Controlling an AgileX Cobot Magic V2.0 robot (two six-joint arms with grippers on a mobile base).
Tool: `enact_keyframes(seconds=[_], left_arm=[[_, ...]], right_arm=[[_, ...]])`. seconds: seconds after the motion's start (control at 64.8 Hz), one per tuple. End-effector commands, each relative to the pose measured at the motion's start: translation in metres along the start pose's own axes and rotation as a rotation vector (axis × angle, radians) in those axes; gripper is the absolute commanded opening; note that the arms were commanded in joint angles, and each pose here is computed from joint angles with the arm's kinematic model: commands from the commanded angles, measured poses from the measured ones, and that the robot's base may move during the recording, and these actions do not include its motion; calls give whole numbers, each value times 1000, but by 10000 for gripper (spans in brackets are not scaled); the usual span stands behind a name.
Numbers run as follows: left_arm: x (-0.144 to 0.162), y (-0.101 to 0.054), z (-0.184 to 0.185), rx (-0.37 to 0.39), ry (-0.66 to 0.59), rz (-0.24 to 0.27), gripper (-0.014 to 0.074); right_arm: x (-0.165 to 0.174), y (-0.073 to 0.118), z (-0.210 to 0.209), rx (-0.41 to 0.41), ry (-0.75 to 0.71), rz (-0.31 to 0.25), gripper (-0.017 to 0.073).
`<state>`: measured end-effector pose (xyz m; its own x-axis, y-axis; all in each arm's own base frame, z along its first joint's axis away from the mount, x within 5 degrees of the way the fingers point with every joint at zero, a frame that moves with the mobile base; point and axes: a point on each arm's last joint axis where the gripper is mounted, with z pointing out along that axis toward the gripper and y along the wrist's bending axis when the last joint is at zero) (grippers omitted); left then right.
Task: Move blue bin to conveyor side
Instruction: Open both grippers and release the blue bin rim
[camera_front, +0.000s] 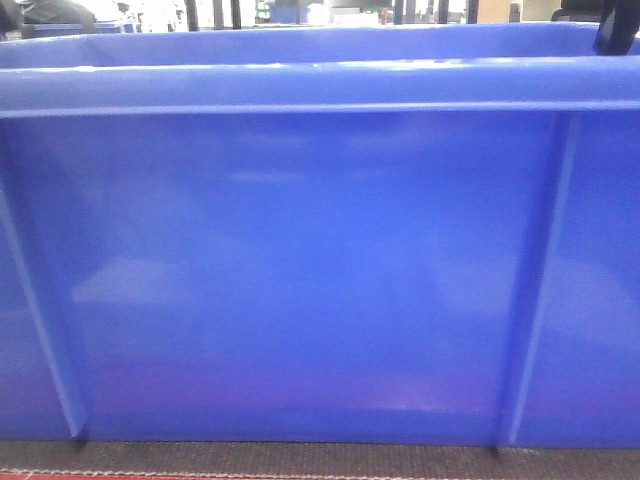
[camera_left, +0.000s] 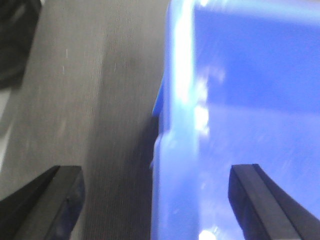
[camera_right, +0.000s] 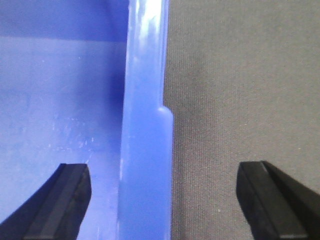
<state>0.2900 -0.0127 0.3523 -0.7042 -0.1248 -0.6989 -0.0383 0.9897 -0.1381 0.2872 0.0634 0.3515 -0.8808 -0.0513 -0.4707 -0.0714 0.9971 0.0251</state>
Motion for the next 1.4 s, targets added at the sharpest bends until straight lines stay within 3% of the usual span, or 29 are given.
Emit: enact_keyframes(seconds=[0.0, 0.093, 0.139, 0.324, 0.37, 0.463, 0.663, 0.787, 1.003, 1.249, 1.388], left_arm=[[-10, -1, -18, 7, -68, -2, 472], [-16, -3, -32, 13, -106, 1, 430], [-18, -4, -41, 16, -122, 2, 365], [-22, -6, -76, 29, -204, 8, -17], [-24, -6, -79, 31, -238, 10, -33], [-29, -7, -87, 42, -313, 8, 8], [-25, -10, -97, 73, -290, -16, 11], [-12, -8, -108, 78, -349, -18, 11], [36, 0, -122, 87, -528, -25, 11], [100, 13, -121, 75, -795, 6, 11], [131, 19, -114, 76, -849, 6, 11]], right_arm=[[-3, -4, -20, 15, -48, -5, 475], [-5, -5, -35, 12, -76, -5, 419], [-6, -5, -43, 10, -92, -3, 360], [-8, -5, -81, -22, -192, 10, -43], [-10, -4, -89, -39, -235, 15, -105], [-16, -4, -100, -53, -307, 17, -69], [-15, -3, -115, -73, -334, 24, -75], [-5, -7, -122, -67, -431, 17, -86], [48, -15, -111, -73, -620, -15, -86], [118, -22, -85, -92, -894, -77, -86], [148, -25, -72, -106, -975, -89, -89]])
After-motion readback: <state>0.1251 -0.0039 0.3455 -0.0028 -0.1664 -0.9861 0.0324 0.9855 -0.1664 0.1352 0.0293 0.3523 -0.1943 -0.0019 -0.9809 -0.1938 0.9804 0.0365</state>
